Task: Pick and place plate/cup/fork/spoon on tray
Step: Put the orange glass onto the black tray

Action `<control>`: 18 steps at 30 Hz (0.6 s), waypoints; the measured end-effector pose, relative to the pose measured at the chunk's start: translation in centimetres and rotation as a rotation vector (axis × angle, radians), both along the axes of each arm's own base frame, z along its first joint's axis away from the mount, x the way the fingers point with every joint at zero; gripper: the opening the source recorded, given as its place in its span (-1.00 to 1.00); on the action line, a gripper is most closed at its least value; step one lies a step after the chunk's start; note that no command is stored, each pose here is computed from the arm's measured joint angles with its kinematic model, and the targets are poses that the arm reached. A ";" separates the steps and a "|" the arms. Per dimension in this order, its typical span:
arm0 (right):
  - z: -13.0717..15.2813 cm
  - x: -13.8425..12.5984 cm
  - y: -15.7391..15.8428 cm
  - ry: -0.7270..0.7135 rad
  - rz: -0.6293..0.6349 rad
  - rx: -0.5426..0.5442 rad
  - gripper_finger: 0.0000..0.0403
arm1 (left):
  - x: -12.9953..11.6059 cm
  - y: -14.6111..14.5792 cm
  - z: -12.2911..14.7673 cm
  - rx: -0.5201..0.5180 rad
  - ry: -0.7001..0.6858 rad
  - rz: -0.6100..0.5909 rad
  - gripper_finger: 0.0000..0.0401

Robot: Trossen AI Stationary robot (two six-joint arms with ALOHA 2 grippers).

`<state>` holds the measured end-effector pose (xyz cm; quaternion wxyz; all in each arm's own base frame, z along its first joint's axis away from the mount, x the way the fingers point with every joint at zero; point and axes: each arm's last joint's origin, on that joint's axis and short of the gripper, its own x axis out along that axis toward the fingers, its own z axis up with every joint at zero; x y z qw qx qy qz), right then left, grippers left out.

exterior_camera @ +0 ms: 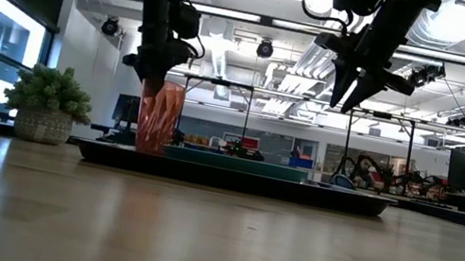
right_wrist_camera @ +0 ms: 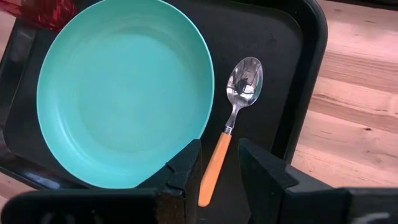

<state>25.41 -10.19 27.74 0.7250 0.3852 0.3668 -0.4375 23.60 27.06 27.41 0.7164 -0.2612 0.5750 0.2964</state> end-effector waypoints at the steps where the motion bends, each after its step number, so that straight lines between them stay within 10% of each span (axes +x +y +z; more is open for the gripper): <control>1: 0.0 0.0 0.0 0.000 0.000 0.000 -0.51 | 0.0 0.0 0.0 0.000 0.000 0.000 -0.50; 18: 0.0 0.0 0.0 0.004 0.010 -0.003 -0.51 | 0.2 0.3 4.3 0.081 -0.052 -0.006 -0.50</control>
